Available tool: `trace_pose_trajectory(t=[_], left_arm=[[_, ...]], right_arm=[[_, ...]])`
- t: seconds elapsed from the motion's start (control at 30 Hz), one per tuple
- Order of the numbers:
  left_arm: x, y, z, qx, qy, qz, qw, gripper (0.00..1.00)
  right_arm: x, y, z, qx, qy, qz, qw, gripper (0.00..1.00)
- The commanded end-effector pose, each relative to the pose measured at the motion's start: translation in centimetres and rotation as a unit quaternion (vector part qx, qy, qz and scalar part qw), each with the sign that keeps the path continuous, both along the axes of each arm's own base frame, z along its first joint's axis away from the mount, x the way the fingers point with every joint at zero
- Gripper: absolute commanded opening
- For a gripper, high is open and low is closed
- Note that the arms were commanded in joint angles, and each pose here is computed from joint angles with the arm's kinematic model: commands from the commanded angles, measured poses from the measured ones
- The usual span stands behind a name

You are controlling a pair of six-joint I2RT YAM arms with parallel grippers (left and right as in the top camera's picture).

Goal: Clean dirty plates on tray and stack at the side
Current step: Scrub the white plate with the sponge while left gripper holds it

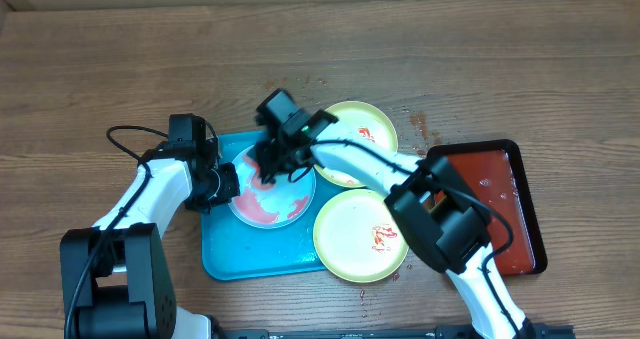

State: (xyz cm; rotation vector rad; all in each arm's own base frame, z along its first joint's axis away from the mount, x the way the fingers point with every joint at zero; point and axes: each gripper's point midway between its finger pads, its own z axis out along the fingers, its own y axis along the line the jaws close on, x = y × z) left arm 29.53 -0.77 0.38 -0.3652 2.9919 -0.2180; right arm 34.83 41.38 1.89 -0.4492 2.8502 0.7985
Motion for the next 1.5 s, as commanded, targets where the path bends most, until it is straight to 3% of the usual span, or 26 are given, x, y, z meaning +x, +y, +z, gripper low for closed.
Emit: trace_pose_trajectory(t=[0.0,0.23,0.47,0.87,1.17,1.47], left_arm=[[-1.9,0.5,-1.6,0.018,0.037,-0.012,0.999,0.04],[-1.9,0.5,-1.6,0.018,0.037,-0.012,0.999,0.04],[-1.9,0.5,-1.6,0.018,0.037,-0.012,0.999,0.04],[-1.8,0.4,-1.5,0.014,0.035,-0.012,0.999,0.04],[-1.6,0.4,-1.5,0.014,0.032,-0.008,0.999,0.04],[-1.3,0.4,-1.5,0.013,0.026,0.003,1.000,0.04]], right_arm=[[3.8,-3.5,-1.4,-0.045,-0.018,-0.088,0.995,0.04],[3.9,-6.0,-2.2,-0.082,-0.002,-0.107,0.991,0.04],[-0.3,-7.8,-3.3,-0.133,0.064,-0.060,0.987,0.04],[-7.0,-2.1,-0.9,-0.006,0.136,0.109,0.985,0.04],[-3.6,-4.1,0.2,-0.074,0.066,0.071,0.992,0.04],[0.9,-7.1,7.3,-0.141,-0.033,0.034,0.989,0.04]])
